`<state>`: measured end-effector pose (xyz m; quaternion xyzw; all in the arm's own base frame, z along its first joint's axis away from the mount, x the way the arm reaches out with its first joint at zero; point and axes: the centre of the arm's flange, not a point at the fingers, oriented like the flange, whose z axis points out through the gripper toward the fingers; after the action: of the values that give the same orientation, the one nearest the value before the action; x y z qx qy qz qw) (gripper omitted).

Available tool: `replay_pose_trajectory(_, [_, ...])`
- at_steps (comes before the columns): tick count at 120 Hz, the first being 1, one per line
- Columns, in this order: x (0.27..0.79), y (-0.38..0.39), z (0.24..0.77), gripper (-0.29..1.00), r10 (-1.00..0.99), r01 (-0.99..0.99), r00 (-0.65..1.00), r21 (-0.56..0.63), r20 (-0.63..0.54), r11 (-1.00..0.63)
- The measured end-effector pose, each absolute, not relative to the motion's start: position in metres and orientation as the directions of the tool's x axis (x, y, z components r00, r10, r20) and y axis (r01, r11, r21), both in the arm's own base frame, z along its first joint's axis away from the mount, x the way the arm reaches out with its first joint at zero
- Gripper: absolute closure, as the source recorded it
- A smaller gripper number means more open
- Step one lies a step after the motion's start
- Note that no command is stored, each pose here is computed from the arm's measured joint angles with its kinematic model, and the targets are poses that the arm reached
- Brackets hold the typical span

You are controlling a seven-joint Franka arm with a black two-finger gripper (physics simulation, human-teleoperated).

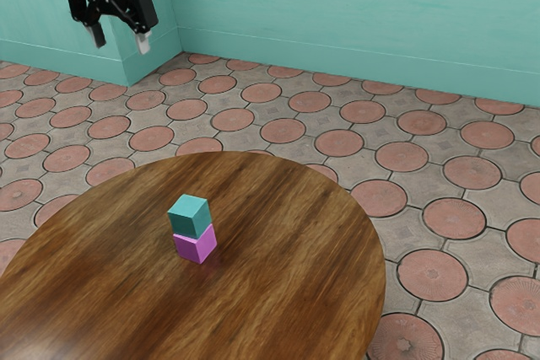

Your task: Pick up the blue block with one arm, and put the blue block on the table with one arm

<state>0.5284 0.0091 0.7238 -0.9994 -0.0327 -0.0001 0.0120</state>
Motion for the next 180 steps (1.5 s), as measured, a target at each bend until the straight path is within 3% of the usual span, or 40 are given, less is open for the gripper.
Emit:
replay_pose_trajectory(26, [0.521,-0.025,0.574,0.0,0.0,-0.007,0.991,-0.047,-0.135,-0.999])
replay_pose_trajectory(57, [0.517,-0.008,0.477,0.0,0.03,0.024,0.99,-0.04,-0.135,-0.999])
replay_pose_trajectory(109, [0.563,-0.018,0.421,0.0,-0.033,-0.034,0.999,-0.023,-0.043,-0.999])
replay_pose_trajectory(180, [0.58,-0.002,0.37,0.0,-0.093,-0.094,0.994,-0.018,-0.05,-0.995])
